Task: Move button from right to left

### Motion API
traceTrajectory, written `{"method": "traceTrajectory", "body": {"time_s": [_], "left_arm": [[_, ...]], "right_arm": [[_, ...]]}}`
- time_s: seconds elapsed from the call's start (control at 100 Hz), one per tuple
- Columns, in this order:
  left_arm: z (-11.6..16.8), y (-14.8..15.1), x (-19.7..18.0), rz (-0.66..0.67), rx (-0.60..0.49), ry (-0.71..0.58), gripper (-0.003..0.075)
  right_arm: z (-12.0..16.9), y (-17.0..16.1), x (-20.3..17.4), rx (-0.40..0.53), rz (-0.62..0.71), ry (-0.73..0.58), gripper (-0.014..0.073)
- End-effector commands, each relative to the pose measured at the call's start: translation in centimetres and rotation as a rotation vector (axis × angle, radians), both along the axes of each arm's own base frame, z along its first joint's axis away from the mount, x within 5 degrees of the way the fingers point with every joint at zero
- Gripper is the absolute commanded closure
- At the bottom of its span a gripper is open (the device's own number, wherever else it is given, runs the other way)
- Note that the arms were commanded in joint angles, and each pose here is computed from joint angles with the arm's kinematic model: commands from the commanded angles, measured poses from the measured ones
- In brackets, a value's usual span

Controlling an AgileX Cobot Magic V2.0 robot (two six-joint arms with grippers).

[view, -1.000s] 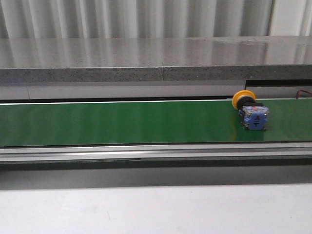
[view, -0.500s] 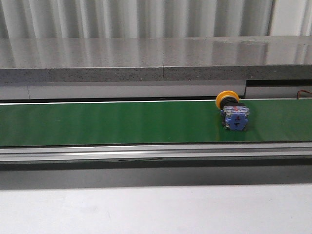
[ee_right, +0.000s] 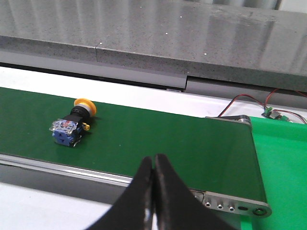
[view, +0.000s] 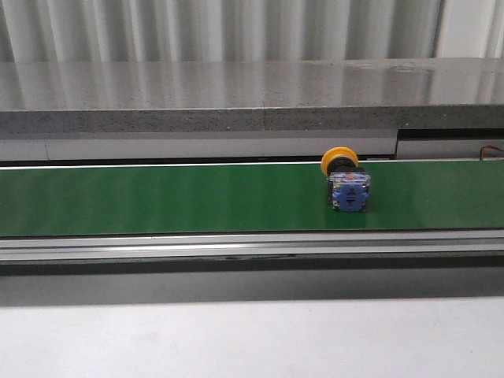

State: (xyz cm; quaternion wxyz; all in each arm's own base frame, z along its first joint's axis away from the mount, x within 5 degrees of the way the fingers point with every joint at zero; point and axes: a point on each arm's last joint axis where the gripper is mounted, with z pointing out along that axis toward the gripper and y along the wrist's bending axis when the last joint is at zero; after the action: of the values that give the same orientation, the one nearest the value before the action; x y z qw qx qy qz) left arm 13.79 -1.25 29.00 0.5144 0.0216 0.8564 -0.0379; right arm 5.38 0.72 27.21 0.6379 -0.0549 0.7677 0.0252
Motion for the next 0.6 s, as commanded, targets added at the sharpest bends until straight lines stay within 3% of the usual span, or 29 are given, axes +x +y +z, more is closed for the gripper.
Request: {"method": "traceTrajectory", "body": {"time_s": [0.0,0.3,0.5,0.59], "left_arm": [[2.3,-0.2,1.3,0.007,-0.03,-0.036,0.0269],[4.0,-2.0,6.6,-0.069,-0.006,0.256,0.026],[4.0,-5.4,9.9,-0.182,0.015,0.314,0.0134],[3.9,-7.3,11.1,-0.225,0.006,0.342,0.0118]], "right_arm": [[1.5,0.0,0.1,0.006,-0.004,-0.098,0.0663],[1.5,0.0,0.1,0.006,-0.004,-0.098,0.0663],[1.5,0.0,0.1,0.006,-0.004,-0.098,0.0663],[1.5,0.0,0.1,0.006,-0.004,-0.098,0.0663]]}}
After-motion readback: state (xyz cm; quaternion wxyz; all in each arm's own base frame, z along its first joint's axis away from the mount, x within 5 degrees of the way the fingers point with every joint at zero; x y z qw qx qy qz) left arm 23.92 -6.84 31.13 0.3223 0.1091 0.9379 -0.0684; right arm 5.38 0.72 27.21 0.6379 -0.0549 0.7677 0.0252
